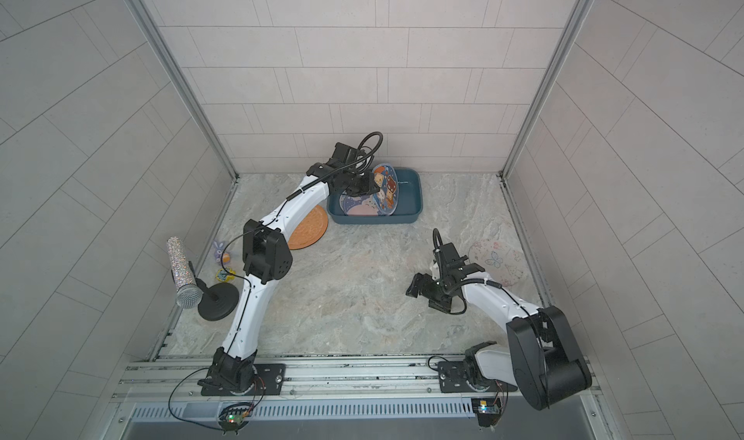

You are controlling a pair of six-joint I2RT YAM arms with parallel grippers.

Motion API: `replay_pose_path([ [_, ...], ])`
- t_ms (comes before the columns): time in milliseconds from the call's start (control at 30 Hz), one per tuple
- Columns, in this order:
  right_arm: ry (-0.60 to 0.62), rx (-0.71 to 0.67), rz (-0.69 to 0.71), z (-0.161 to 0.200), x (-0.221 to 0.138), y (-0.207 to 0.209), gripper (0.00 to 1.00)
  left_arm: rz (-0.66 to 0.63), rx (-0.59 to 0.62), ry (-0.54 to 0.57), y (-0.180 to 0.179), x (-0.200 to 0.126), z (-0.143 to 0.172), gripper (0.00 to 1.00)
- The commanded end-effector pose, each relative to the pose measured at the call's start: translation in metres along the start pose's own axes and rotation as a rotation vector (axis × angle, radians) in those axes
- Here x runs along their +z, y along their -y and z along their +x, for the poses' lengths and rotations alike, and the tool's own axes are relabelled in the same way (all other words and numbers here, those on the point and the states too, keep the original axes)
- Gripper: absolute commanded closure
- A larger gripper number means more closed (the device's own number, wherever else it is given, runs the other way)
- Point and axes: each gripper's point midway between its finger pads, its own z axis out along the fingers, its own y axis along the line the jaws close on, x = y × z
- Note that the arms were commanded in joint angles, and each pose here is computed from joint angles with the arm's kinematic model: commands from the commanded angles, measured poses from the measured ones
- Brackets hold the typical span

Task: Put the coasters into the storage box
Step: Place the coaster in the storage box.

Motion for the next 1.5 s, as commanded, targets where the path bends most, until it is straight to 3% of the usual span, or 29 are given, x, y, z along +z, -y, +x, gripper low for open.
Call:
replay_pose_path([
  [0, -0.009, 0.005, 0.017, -0.001, -0.002, 0.002, 0.12, -0.08, 0.015, 0.057, -0.028, -0.001, -0.014, 1.0],
  [200, -0.008, 0.009, 0.017, -0.006, -0.003, 0.0, 0.12, -0.225, -0.025, 0.045, -0.09, 0.003, -0.007, 1.0],
  [233, -0.009, 0.009, 0.017, -0.006, -0.003, 0.0, 0.12, -0.245, -0.029, 0.044, -0.097, 0.002, -0.006, 0.95],
  [367, -0.011, 0.01, 0.027, -0.004, -0.003, 0.002, 0.12, -0.324, -0.016, 0.047, -0.112, -0.003, -0.004, 0.44],
  [467, -0.004, 0.01, 0.031, -0.005, -0.005, 0.003, 0.12, -0.349, -0.007, 0.069, -0.113, -0.011, -0.006, 0.26],
  [600, 0.005, 0.008, 0.035, -0.006, -0.006, 0.003, 0.11, -0.341, -0.003, 0.085, -0.106, -0.019, -0.008, 0.13],
  [833, 0.056, -0.023, 0.046, -0.023, -0.019, -0.002, 0.11, -0.291, 0.003, 0.104, -0.087, -0.035, -0.003, 0.02],
  [1000, 0.094, -0.024, 0.095, -0.039, -0.032, 0.009, 0.1, -0.243, -0.002, 0.134, -0.071, -0.056, 0.002, 0.0],
  [1467, 0.332, 0.176, 0.423, -0.11, -0.119, 0.111, 0.02, -0.177, -0.027, 0.146, -0.045, -0.108, 0.054, 0.0],
])
